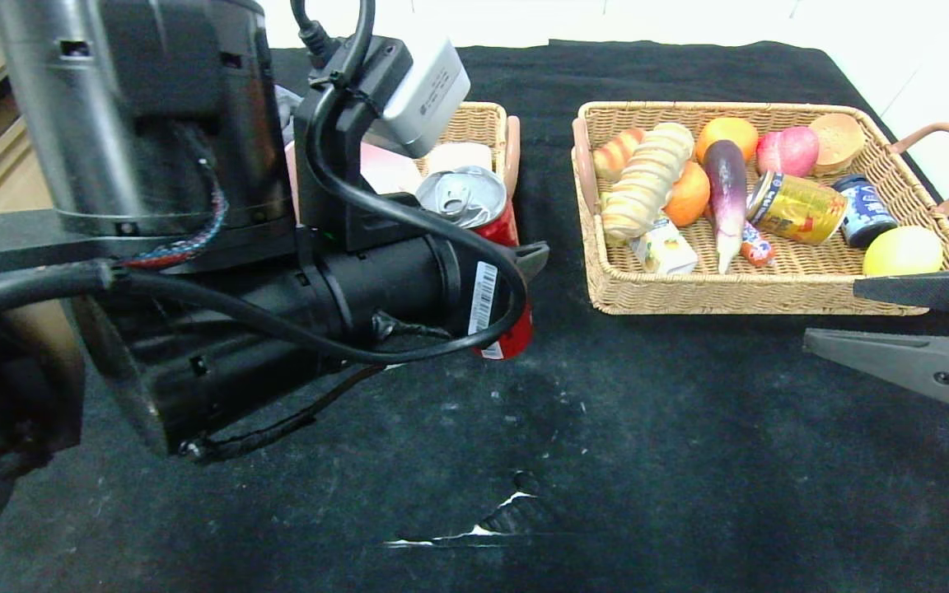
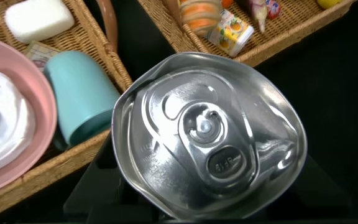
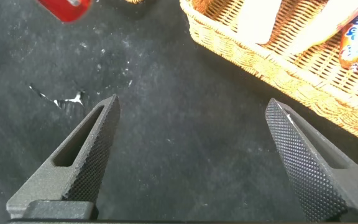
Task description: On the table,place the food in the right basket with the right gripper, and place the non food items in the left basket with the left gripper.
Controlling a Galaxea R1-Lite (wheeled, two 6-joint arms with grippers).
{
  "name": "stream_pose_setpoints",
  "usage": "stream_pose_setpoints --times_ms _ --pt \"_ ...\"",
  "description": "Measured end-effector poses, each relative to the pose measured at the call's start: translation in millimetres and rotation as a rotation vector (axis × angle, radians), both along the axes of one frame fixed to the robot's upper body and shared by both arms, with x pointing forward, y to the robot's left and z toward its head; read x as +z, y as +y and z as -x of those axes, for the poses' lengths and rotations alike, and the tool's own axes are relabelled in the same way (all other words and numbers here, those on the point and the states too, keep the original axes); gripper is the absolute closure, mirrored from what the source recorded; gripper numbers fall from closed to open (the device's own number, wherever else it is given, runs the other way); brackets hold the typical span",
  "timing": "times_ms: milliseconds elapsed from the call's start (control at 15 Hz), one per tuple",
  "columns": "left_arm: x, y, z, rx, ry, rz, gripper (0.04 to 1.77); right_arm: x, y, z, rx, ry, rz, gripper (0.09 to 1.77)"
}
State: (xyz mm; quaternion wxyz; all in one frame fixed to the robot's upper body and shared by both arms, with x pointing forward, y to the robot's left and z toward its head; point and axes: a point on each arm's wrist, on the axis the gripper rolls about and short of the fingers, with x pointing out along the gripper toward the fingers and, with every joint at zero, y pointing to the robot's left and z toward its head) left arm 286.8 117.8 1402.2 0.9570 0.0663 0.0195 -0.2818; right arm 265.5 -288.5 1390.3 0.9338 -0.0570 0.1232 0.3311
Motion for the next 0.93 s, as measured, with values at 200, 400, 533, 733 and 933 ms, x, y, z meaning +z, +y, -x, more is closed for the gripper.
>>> stream_pose_setpoints --times_ms 200,400,533,733,933 --pt "-2 -17 -3 -0.02 0.024 0.025 0.75 -1 0 -1 -0.001 0.004 0.001 0.15" --pt "-7 -30 -5 -0.039 0.048 0.039 0.75 -2 0 -3 -0.002 0.008 0.002 0.15" --pt "-13 -39 -6 -0.053 0.057 0.035 0.75 -2 1 -4 -0.003 0.01 0.003 0.15" --pt "-20 -49 -8 -0.067 0.069 0.026 0.75 -2 1 -4 -0.003 0.01 0.003 0.15" --pt "-27 -56 -12 -0.07 0.071 0.024 0.75 -2 0 -4 -0.006 0.009 0.002 0.15"
